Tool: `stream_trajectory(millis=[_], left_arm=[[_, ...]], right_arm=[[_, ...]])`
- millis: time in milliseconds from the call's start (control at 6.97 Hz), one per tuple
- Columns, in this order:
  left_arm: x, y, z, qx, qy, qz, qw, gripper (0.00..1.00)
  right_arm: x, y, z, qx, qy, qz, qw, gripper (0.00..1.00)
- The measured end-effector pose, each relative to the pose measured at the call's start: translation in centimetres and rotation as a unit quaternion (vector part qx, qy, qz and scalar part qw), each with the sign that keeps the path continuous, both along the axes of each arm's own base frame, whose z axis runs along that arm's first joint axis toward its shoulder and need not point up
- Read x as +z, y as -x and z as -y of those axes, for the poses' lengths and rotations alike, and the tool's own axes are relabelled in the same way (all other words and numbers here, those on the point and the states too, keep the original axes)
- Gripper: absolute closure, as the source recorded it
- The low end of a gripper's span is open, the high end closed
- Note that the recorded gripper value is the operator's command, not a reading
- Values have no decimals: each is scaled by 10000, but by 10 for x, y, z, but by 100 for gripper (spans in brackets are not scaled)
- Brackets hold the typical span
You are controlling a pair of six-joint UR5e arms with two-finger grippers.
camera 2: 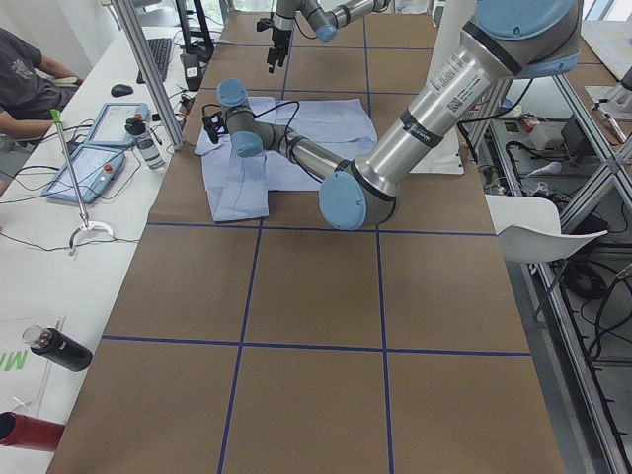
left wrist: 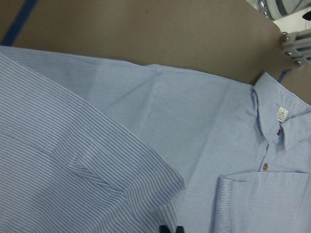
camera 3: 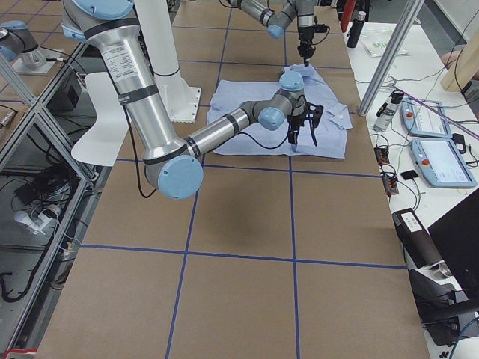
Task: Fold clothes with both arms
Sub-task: 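Fold the sleeve with the left gripper across onto the shirt chest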
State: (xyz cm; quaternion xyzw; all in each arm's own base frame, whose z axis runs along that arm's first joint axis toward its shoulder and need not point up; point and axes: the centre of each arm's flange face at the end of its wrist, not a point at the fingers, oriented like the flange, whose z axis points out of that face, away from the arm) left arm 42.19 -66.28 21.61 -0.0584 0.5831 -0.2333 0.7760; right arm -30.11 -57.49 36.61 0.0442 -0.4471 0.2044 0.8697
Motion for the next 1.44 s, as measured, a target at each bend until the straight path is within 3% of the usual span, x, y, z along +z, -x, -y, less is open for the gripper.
stream_trajectory(millis=[574, 1005, 1148, 1292, 1435], left_arm=[[-134, -97, -7, -475, 123, -255, 9985, 100], [-155, -131, -18, -633, 29, -332, 9974, 100], [-155, -140, -24, -632, 5, -335, 9974, 61], [-154, -148, -30, -640, -29, -344, 9974, 54], [-157, -155, -36, -646, -81, -383, 9971, 39]], right_arm=[[40, -28, -7, -52, 8, -233, 9997, 0], [43, -37, -18, -46, -3, -231, 9997, 0], [43, -37, -19, -47, -10, -229, 9997, 0], [42, -37, -19, -47, -18, -228, 9997, 0], [42, -37, -19, -47, -20, -229, 9997, 0]])
